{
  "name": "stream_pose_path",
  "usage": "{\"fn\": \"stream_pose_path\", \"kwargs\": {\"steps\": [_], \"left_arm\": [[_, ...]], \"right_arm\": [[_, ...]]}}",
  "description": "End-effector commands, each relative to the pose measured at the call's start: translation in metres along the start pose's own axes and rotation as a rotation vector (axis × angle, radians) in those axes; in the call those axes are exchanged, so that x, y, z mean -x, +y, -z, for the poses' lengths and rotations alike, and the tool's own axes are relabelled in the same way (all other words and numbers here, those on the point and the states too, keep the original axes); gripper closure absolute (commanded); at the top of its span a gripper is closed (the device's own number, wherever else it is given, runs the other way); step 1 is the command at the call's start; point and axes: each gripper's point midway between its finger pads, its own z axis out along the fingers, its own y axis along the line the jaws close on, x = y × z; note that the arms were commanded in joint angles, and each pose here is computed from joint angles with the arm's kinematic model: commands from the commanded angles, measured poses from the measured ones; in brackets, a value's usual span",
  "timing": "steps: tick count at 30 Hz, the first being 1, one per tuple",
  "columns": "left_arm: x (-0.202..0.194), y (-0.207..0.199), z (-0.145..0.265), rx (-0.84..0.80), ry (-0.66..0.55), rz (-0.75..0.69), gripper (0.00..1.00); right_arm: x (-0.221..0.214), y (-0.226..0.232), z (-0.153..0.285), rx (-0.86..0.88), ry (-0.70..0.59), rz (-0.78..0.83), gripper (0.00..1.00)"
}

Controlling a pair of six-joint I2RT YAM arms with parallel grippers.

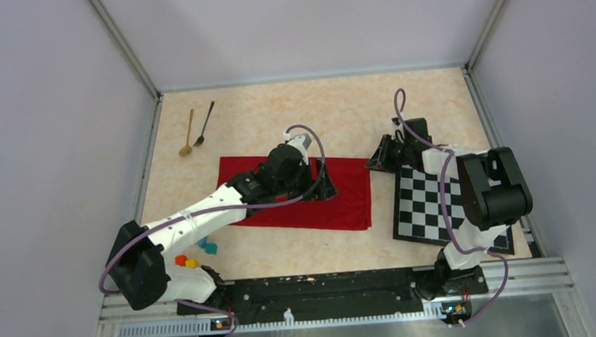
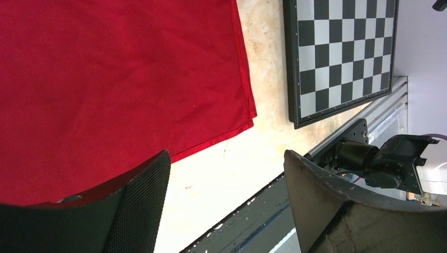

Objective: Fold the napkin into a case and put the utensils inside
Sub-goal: Smooth out the rectangle-folded napkin at the center of the board.

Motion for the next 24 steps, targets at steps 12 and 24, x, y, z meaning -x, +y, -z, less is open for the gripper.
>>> {"fn": "stream_pose_path", "kwargs": {"steps": [12, 24], "left_arm": [[0.003, -0.002, 0.01, -0.025, -0.022, -0.005, 0.17], [0.004, -0.001, 0.013, -0.024, -0.03, -0.003, 0.18]], "right_arm": [[0.043, 0.011, -0.002, 0.03, -0.1, 0.042, 0.96], [0.052, 0.022, -0.002, 0.071, -0.096, 0.024, 1.0]]}}
